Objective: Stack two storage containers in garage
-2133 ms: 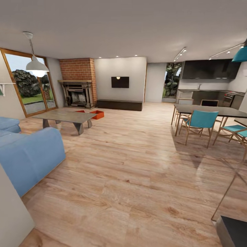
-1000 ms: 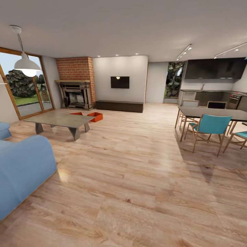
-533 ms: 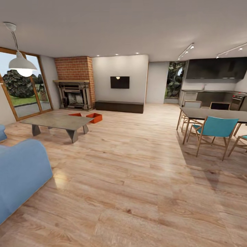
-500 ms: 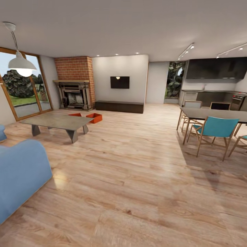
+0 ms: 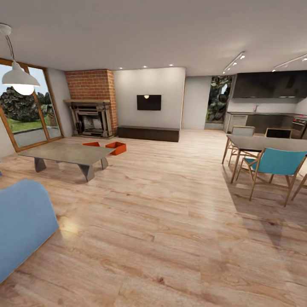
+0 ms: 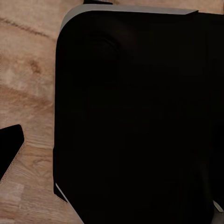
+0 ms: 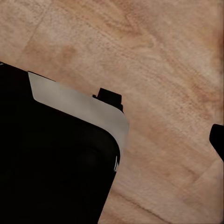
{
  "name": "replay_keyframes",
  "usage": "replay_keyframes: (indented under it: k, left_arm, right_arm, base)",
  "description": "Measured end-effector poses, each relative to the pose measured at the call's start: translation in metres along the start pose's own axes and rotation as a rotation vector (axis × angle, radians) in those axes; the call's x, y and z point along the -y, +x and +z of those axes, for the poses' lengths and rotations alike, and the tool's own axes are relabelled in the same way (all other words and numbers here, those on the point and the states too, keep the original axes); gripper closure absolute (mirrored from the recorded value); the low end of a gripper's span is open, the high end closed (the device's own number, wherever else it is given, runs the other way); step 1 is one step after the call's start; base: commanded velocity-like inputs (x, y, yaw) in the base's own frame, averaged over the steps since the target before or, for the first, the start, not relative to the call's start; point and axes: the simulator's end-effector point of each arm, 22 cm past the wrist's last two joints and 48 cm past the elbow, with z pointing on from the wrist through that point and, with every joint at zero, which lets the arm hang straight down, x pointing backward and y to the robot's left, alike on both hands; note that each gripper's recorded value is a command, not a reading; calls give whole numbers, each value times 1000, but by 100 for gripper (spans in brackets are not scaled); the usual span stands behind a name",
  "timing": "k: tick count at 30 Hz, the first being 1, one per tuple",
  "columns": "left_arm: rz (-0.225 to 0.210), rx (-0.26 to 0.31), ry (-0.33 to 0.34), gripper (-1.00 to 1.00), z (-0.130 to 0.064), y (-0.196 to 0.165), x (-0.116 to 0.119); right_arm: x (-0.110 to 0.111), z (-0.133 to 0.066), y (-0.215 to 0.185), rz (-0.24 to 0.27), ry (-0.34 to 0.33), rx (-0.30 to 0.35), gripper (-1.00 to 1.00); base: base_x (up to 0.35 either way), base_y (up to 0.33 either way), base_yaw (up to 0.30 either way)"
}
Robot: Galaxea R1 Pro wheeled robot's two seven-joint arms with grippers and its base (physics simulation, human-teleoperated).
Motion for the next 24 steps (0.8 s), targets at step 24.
replay_keyframes:
  k: [24]
  left_arm:
    - [1, -6, 2, -100, 0, 1, 1]
  right_arm:
    - [5, 0, 1, -6, 6, 2, -100]
  base:
    - [333, 0, 0]
